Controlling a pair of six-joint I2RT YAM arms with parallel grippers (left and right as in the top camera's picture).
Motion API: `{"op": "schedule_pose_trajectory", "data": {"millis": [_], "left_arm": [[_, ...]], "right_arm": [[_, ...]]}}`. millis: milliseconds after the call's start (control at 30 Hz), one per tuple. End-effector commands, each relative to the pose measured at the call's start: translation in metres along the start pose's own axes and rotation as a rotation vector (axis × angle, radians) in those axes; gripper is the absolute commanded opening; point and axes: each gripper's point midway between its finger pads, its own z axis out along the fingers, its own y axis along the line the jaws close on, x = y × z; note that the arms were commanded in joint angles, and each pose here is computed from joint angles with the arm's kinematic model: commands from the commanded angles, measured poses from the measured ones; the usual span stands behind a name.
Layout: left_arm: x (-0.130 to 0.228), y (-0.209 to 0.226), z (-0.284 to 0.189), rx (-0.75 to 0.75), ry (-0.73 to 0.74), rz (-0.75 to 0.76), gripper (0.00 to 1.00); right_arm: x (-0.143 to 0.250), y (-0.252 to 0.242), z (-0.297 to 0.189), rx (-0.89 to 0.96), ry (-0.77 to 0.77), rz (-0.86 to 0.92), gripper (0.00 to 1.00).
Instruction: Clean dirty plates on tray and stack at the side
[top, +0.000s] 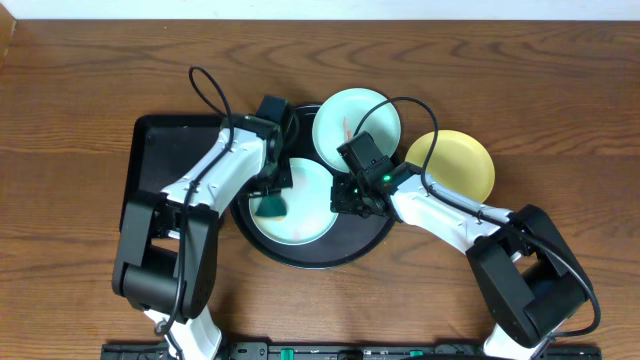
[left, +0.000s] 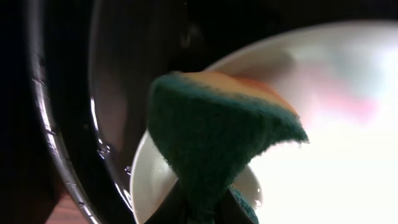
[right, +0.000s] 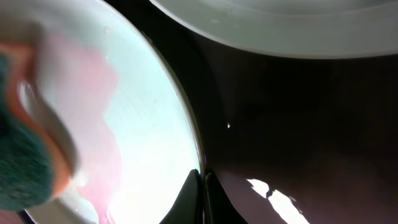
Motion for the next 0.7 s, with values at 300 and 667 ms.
{"op": "schedule_pose_trajectory", "data": {"millis": [300,667], "left_arm": [[-0.050,0.000,-0.143,0.198,-0.351,-0.014,0.08],[-0.065,0.097,-0.173,0.159,-0.446,-0.264,0.08]], "right_arm": [[-0.012,0.010,-0.016,-0.036,-0.032,-0.079,0.01],[-0.035,0.005,-0.102,0.084,-0.246,-0.261,0.01]]}}
